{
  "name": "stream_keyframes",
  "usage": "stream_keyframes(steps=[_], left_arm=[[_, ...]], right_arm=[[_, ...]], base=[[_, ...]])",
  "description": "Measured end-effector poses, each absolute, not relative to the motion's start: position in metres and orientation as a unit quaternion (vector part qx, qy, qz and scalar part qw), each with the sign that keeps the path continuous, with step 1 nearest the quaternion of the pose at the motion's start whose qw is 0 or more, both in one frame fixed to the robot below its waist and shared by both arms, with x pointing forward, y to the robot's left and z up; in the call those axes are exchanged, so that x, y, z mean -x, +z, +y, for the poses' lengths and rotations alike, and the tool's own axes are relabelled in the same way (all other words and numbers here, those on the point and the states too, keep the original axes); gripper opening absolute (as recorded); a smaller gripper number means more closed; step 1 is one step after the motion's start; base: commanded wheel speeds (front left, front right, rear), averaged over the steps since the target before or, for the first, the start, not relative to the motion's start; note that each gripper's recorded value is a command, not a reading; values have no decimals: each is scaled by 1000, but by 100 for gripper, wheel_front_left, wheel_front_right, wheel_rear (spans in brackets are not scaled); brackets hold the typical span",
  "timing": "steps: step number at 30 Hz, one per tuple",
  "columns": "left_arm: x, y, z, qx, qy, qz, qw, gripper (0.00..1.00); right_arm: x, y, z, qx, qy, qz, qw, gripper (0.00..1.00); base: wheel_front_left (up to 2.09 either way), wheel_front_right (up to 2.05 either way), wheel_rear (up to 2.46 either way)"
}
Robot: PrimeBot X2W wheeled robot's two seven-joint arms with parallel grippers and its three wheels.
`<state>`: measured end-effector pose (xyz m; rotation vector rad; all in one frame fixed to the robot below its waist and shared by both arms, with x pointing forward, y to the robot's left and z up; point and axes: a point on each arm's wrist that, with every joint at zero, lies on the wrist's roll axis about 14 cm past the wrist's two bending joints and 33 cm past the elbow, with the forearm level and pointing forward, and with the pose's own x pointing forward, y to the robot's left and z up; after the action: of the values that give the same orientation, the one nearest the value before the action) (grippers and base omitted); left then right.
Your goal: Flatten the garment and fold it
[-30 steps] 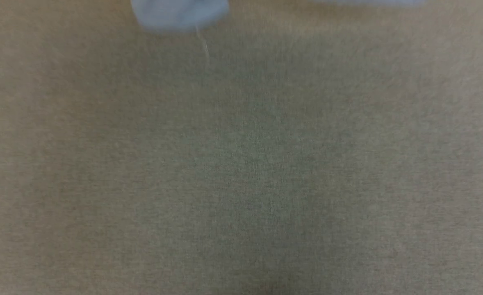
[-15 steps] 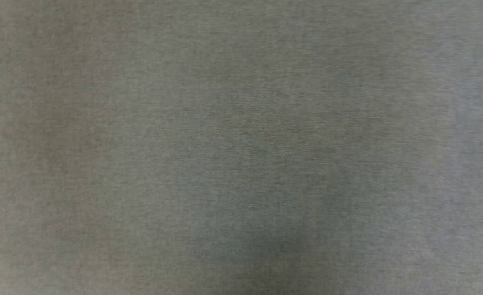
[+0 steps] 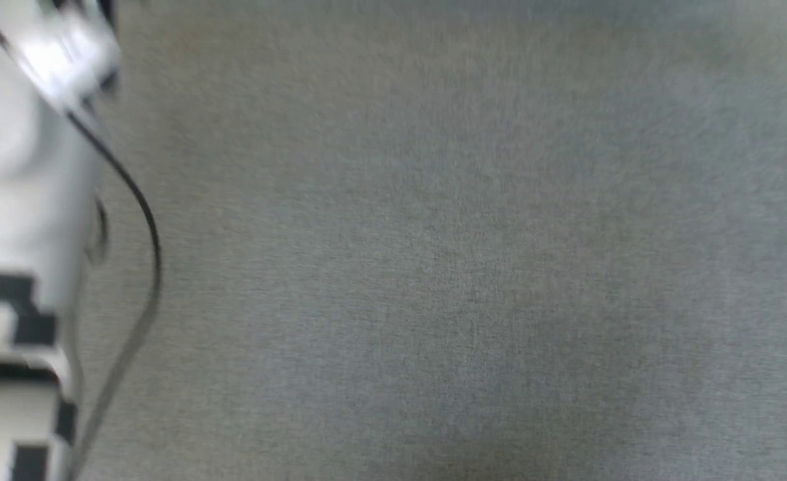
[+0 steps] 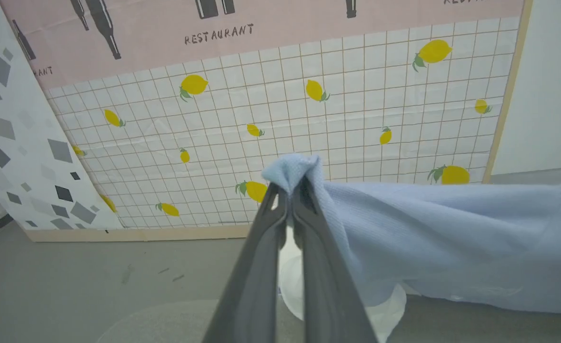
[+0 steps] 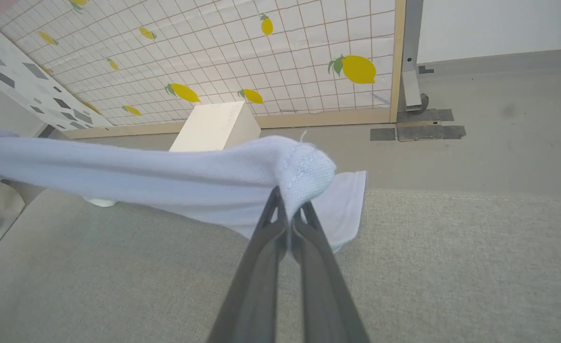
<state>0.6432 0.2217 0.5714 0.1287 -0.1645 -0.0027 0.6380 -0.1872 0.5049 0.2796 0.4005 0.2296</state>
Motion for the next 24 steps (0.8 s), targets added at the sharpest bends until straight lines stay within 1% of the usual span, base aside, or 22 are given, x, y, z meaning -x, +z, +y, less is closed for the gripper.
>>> stream_keyframes(steps=[3, 8, 12, 16, 19, 24], left_arm=[[-607, 547, 225, -44, -9, -47, 998, 0], [-533, 505, 223, 7, -10, 18, 1000, 0], [-477, 487, 217, 49, -5, 55, 997, 0], [-424, 467, 216, 92, 14, 97, 991, 0], [-385, 447, 213, 124, 26, 146, 981, 0], [-335, 425, 207, 169, 39, 218, 960, 0]], right_arm=[[-602, 489, -182, -152, 122, 215, 957, 0], [-531, 461, -176, -186, 122, 250, 943, 0], [-485, 455, -171, -201, 122, 258, 937, 0], [-447, 453, -172, -201, 120, 265, 935, 0], [-420, 449, -176, -201, 114, 271, 934, 0], [-385, 441, -190, -199, 94, 285, 933, 0]], base=[[0, 0, 0], [0, 0, 0], [0, 0, 0], [0, 0, 0], [0, 0, 0], [0, 0, 0]])
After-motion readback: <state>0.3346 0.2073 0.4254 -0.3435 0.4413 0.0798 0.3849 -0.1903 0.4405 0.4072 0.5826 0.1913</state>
